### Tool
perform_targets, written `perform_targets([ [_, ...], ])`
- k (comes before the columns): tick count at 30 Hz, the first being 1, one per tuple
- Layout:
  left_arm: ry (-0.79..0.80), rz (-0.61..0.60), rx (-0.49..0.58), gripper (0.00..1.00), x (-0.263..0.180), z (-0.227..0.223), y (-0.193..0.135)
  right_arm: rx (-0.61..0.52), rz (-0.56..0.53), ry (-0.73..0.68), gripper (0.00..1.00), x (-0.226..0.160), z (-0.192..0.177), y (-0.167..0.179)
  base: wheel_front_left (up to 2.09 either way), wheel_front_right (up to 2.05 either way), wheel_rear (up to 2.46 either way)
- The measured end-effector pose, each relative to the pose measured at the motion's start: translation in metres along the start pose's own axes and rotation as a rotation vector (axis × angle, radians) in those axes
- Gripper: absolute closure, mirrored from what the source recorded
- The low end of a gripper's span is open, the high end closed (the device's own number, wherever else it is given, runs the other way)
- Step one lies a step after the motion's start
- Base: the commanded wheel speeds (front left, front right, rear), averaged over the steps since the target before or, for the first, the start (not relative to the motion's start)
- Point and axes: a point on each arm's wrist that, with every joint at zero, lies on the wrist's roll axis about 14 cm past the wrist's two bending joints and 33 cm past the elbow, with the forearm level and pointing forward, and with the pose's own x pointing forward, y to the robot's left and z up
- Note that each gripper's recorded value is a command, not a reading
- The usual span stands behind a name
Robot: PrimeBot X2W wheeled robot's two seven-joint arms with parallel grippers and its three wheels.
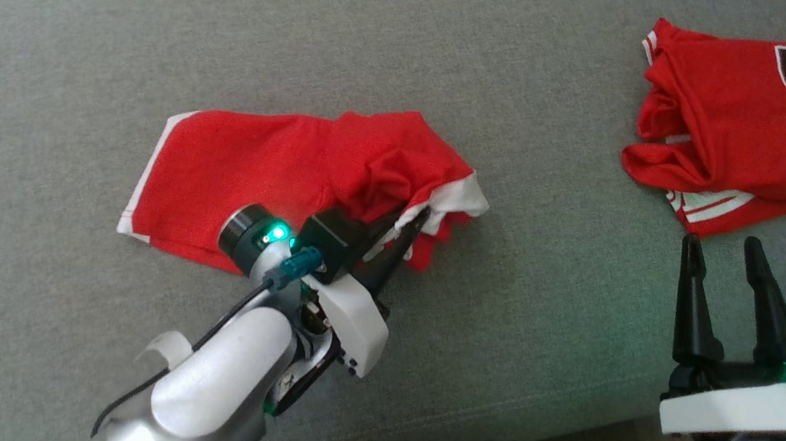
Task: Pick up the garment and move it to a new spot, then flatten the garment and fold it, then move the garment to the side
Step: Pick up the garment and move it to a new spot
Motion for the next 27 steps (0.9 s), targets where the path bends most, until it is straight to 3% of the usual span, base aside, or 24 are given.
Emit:
perform_targets([
  [1, 0.019, -0.01, -0.002, 0.97, 0.001, -0.007, -0.002, -0.001, -0.006, 0.009, 0.0, 0.0, -0.003, -0.002, 0.0, 0.0, 0.0],
  [2, 0.027, -0.02, -0.005, 0.52, 0.001, -0.011, -0.004, -0.001, -0.007, 0.011, 0.0, 0.001, -0.004, -0.002, 0.0, 0.0, 0.0],
  [3, 0.018, -0.022, -0.007, 0.0, 0.0, -0.01, -0.004, 0.0, -0.003, 0.01, 0.0, 0.003, -0.005, -0.001, 0.0, 0.0, 0.0],
  [12, -0.16, 0.108, 0.013, 0.0, -0.035, 0.031, 0.011, -0.006, 0.101, -0.002, 0.0, 0.014, -0.001, 0.031, 0.0, 0.0, 0.0],
  [20, -0.23, 0.531, 0.05, 0.0, -0.126, 0.053, 0.09, -0.029, 0.238, -0.016, 0.0, 0.021, 0.01, 0.075, 0.0, 0.0, 0.0],
  [27, -0.256, 0.786, 0.08, 0.0, -0.208, 0.06, 0.124, -0.041, 0.313, -0.036, 0.0, 0.019, 0.02, 0.099, 0.0, 0.0, 0.0],
])
